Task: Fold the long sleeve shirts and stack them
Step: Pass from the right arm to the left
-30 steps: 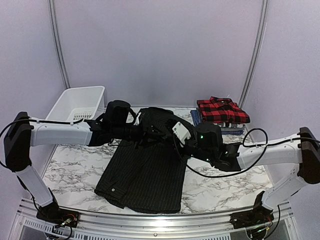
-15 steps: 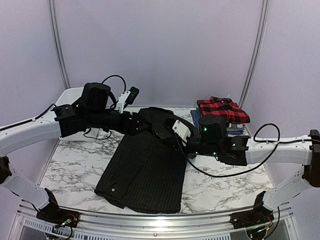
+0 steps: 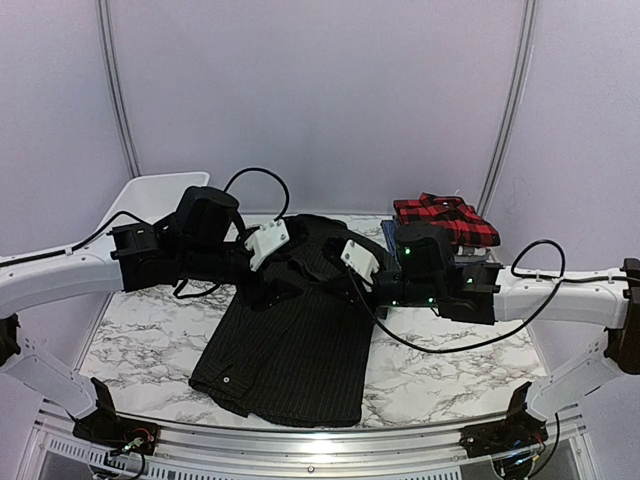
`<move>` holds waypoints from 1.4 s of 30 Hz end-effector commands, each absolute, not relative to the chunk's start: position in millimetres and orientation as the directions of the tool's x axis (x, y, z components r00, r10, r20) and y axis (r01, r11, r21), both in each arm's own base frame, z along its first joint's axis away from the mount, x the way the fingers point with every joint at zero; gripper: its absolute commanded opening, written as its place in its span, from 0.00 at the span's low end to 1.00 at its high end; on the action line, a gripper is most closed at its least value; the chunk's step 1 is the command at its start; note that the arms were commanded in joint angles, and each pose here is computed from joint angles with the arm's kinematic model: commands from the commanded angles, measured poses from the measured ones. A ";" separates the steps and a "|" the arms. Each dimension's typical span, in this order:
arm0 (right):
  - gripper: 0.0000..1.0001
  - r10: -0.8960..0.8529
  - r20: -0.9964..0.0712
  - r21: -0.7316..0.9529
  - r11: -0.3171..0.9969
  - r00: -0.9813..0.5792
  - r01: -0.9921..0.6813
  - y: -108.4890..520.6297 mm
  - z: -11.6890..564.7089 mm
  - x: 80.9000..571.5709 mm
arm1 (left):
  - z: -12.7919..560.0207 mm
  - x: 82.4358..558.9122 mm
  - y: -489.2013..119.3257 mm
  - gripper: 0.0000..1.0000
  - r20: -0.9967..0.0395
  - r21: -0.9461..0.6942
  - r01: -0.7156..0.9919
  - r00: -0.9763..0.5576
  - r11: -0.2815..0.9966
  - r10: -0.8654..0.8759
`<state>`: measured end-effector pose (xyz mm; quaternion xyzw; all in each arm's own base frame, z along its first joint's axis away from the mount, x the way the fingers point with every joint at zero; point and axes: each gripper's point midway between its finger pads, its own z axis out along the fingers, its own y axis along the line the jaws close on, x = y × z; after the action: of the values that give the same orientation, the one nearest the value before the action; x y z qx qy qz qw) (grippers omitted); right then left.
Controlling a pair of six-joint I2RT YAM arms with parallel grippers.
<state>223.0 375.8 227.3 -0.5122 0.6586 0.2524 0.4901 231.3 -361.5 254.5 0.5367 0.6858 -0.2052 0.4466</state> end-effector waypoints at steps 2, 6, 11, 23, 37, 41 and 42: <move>0.00 -0.413 -0.910 -0.186 0.340 0.032 -0.922 378.7 243.1 224.3 | 240.0 234.7 -364.3 0.75 -0.710 0.442 0.872 0.197 0.210 0.676; 0.00 -0.414 -0.910 -0.186 0.338 0.031 -0.922 378.6 241.6 223.8 | 239.5 237.8 -372.0 0.75 -0.690 0.491 0.853 0.259 0.174 0.676; 0.00 -0.420 -0.907 -0.186 0.339 0.029 -0.922 378.6 238.3 224.4 | 237.9 238.8 -382.6 0.76 -0.673 0.540 0.830 0.326 0.141 0.664; 0.00 -0.429 -0.903 -0.197 0.368 0.022 -0.909 374.0 235.9 229.0 | 232.3 243.5 -396.7 0.77 -0.643 0.585 0.804 0.380 0.106 0.664; 0.00 -0.402 -0.916 -0.192 0.416 0.010 -0.889 368.5 240.7 233.8 | 210.6 240.6 -406.2 0.46 -0.671 0.512 0.851 0.313 0.114 0.672; 0.00 -0.395 -0.919 -0.190 0.425 0.008 -0.885 366.5 241.3 234.0 | 208.6 248.2 -405.1 0.35 -0.668 0.517 0.843 0.286 0.151 0.687; 0.00 -0.392 -0.920 -0.189 0.427 0.007 -0.884 366.1 241.9 234.4 | 206.8 250.7 -404.9 0.30 -0.665 0.517 0.841 0.278 0.159 0.694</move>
<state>235.0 365.0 218.7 -0.4928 0.6826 0.2223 0.4917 239.2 -406.3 212.1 0.6609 0.5722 -0.0965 0.4759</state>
